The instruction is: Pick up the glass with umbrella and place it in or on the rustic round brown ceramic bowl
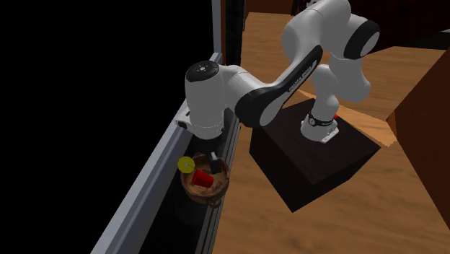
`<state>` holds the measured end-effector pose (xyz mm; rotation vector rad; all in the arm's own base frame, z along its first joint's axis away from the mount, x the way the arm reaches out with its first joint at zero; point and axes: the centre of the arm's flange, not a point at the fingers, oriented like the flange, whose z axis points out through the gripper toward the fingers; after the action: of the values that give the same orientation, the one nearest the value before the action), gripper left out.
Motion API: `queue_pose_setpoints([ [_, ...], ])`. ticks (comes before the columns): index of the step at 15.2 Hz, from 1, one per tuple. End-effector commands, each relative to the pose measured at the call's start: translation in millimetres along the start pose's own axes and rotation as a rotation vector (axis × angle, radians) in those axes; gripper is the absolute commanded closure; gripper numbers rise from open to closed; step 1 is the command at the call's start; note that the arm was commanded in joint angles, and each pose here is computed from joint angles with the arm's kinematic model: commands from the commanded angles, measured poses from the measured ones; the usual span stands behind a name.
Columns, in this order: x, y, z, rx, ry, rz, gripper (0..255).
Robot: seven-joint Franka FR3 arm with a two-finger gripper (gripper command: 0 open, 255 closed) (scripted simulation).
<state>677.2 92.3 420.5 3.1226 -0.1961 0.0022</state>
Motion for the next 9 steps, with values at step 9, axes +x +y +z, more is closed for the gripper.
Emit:
queue_pose_setpoints([
  [9,0,-1,-35,0.0,-0.001,0.0,0],
])
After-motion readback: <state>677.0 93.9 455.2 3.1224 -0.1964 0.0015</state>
